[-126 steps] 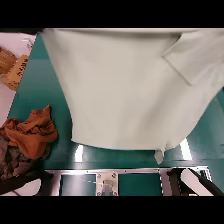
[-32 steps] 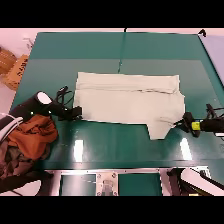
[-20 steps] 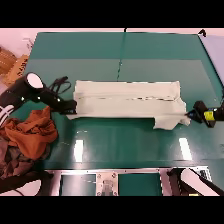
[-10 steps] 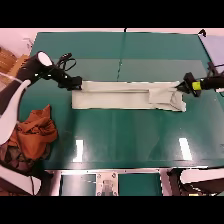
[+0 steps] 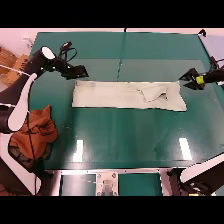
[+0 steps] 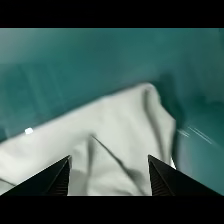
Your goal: Fold the shirts.
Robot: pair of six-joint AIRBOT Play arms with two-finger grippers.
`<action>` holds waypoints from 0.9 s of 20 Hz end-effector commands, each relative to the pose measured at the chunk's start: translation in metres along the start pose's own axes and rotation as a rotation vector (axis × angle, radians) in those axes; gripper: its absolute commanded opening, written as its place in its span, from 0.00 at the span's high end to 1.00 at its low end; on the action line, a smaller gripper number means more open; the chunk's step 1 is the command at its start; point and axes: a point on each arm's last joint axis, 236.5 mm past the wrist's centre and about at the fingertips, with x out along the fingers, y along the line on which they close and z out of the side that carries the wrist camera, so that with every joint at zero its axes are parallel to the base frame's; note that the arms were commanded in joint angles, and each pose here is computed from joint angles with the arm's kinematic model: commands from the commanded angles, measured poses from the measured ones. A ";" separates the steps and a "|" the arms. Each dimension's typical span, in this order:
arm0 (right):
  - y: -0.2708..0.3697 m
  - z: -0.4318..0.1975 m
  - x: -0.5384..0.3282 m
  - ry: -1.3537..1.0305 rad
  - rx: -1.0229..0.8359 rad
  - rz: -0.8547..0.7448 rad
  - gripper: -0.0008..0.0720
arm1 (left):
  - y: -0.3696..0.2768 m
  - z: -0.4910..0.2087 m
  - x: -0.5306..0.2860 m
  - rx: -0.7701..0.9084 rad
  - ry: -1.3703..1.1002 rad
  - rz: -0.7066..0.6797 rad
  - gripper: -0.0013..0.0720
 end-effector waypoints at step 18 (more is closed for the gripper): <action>0.044 -0.065 0.000 0.350 -0.152 0.326 0.96 | -0.163 -0.007 0.036 0.141 -0.021 -0.213 0.95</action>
